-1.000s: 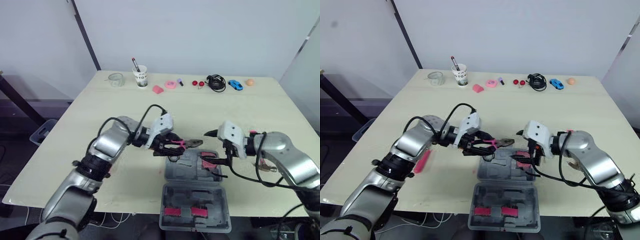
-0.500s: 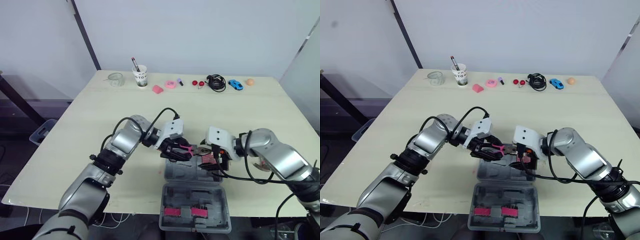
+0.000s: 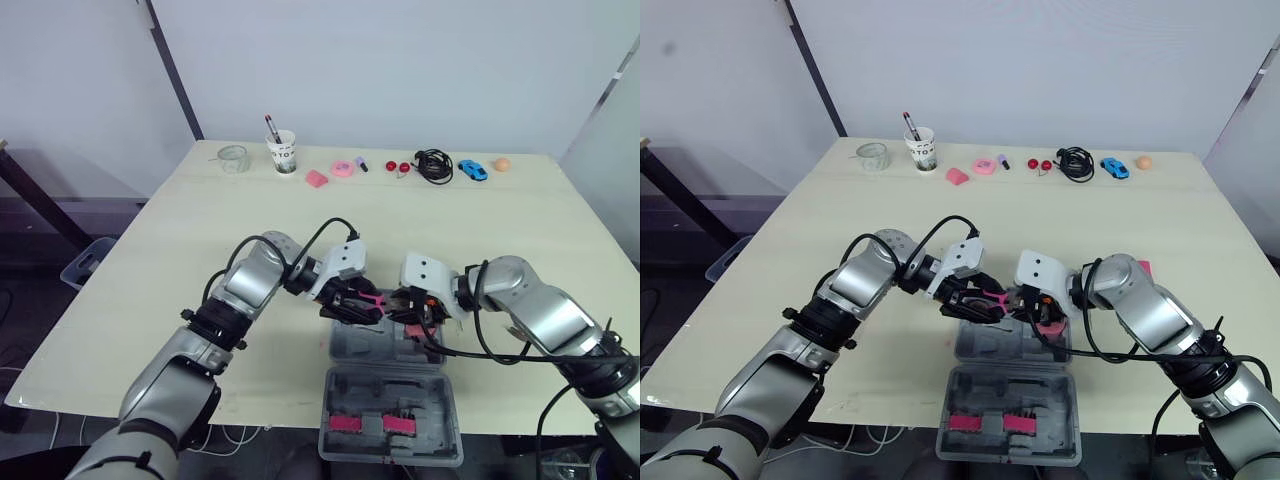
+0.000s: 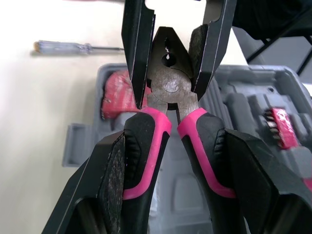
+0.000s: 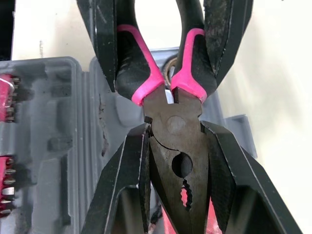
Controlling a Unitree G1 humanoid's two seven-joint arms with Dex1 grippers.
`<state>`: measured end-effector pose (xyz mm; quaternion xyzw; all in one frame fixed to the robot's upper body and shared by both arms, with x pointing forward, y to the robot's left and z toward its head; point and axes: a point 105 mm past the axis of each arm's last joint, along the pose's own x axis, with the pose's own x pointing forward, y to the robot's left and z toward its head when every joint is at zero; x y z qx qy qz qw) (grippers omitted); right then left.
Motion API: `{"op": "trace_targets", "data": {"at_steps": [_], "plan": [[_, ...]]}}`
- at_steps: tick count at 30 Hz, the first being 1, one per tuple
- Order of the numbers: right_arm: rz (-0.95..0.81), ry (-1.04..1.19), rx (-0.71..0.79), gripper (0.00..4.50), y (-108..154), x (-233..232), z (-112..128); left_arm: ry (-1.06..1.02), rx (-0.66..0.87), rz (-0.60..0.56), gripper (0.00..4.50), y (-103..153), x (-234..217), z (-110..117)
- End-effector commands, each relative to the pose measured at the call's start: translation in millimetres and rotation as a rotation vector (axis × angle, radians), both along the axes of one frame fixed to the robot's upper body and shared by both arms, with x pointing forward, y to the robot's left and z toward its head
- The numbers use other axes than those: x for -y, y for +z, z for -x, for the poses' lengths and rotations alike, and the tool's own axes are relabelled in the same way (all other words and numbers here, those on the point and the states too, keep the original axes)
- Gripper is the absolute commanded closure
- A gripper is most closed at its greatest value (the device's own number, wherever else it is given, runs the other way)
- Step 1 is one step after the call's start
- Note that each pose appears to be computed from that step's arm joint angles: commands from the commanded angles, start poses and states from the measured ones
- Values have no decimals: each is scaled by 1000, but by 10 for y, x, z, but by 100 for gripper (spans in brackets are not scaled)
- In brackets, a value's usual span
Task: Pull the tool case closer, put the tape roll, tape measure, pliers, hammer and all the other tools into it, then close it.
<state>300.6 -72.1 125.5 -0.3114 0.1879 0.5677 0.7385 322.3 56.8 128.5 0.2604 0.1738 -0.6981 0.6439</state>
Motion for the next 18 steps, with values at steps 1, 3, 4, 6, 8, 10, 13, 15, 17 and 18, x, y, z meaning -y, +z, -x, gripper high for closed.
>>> {"op": "trace_targets", "data": {"at_steps": [1, 3, 4, 6, 8, 10, 13, 15, 17, 18], "plan": [[-9, 16, 45, 353, 91, -30, -7, -30, 49, 16, 198, 126, 39, -3], [-8, 15, 44, 353, 85, -26, -5, -29, 48, 16, 198, 116, 38, -1], [-6, 12, 44, 353, 79, -22, -7, -29, 49, 14, 198, 105, 36, 0], [-6, 6, 44, 353, 71, -14, -7, -28, 50, 17, 198, 94, 38, 2], [-11, -3, 44, 353, 69, -6, -9, -26, 57, 16, 198, 78, 25, -7], [-12, -9, 47, 353, 68, 3, -13, -25, 63, 21, 198, 78, 21, -13], [-36, -39, 56, 353, 84, 63, -24, -8, 74, 45, 148, 113, -9, -32], [-51, -74, 63, 353, 92, 148, -36, 18, 68, 76, 80, 164, -53, -51], [-69, -113, 74, 353, 100, 232, -53, 39, 71, 93, 5, 206, -101, -69], [-73, -133, 76, 353, 97, 282, -54, 49, 68, 99, 5, 217, -134, -71]]}}
